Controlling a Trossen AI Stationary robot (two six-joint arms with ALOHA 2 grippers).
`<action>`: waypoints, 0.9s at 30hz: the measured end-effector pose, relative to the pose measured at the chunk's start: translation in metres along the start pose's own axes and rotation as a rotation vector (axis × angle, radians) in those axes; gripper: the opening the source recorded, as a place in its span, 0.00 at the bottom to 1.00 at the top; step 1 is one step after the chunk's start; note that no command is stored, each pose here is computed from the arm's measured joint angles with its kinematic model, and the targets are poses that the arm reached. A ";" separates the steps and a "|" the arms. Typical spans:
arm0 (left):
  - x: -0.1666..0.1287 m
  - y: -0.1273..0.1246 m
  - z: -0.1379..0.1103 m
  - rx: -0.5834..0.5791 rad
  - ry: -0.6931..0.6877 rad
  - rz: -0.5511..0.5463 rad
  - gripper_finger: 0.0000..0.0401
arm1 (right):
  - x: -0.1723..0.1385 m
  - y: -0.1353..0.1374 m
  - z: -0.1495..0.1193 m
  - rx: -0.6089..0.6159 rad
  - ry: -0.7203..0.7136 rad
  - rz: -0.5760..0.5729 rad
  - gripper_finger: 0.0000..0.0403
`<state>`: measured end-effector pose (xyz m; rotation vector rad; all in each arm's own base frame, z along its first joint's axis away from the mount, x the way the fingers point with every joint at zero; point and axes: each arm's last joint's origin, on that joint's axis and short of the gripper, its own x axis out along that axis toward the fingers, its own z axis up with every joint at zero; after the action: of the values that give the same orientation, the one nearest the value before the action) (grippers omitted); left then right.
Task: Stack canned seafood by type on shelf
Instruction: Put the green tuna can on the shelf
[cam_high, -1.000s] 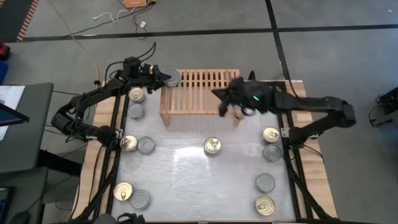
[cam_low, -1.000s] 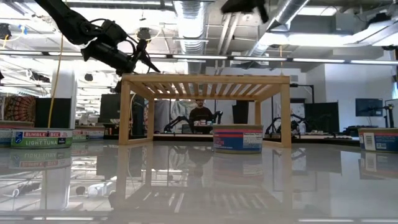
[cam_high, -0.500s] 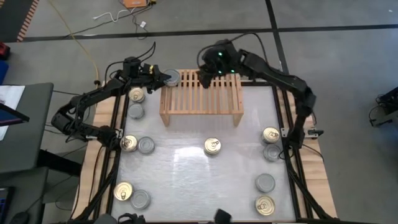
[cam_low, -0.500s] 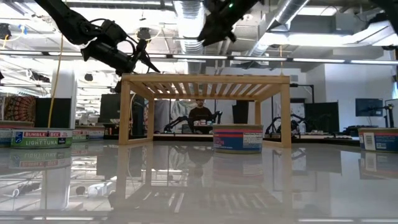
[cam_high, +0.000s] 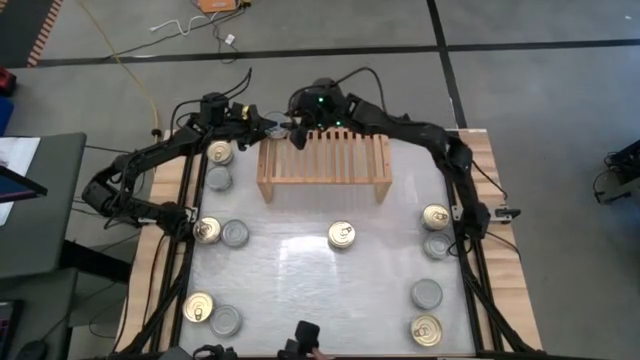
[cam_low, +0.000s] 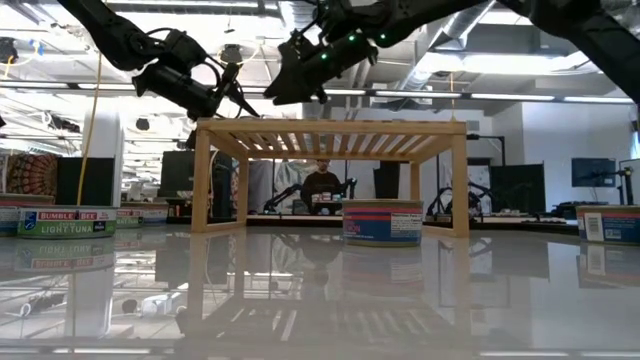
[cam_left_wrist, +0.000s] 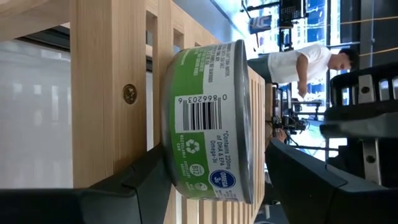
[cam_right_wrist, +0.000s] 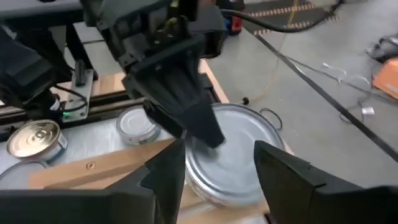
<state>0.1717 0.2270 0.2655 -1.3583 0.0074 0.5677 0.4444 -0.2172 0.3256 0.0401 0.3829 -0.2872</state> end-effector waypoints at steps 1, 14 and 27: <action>0.000 0.000 0.000 0.000 0.000 0.000 0.60 | 0.002 0.000 -0.002 -0.003 0.004 0.002 0.51; 0.003 -0.002 -0.004 0.007 0.012 -0.004 0.60 | 0.003 0.000 -0.003 -0.065 0.011 0.003 0.32; 0.003 -0.002 -0.004 0.008 0.006 0.000 0.60 | 0.007 -0.001 -0.013 -0.040 0.030 0.003 0.23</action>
<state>0.1761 0.2240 0.2655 -1.3522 0.0145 0.5628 0.4454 -0.2186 0.3115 0.0060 0.4186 -0.2765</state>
